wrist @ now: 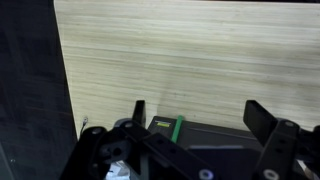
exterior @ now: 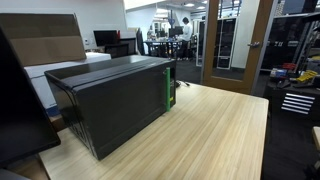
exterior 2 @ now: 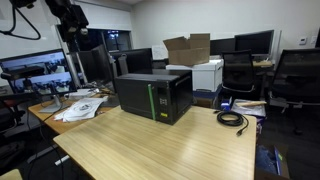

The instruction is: Open the microwave door

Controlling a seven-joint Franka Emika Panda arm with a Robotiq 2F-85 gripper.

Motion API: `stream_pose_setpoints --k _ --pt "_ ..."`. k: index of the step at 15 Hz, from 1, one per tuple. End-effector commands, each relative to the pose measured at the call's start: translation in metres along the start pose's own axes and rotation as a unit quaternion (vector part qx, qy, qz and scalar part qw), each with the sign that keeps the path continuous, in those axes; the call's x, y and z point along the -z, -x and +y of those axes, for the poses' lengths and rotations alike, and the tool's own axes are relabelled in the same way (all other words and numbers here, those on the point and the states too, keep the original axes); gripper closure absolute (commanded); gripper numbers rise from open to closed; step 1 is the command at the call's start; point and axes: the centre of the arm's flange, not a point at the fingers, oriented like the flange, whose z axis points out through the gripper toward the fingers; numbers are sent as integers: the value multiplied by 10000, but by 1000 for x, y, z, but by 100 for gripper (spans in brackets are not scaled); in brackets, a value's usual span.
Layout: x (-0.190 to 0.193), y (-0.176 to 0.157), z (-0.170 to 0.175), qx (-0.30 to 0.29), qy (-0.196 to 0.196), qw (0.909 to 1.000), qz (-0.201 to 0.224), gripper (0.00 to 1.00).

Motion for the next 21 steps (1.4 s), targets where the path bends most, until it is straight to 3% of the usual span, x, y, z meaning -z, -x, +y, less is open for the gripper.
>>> stream_pose_setpoints --k 1,8,17,21 --pt "-34 -18 21 -229 5 9994 256 0" --pt "-98 -48 51 -651 -205 9960 573 0" --pt "-173 -79 35 -1007 150 9886 1110 0" --pt "-214 -95 15 -933 -121 9895 1101 0"
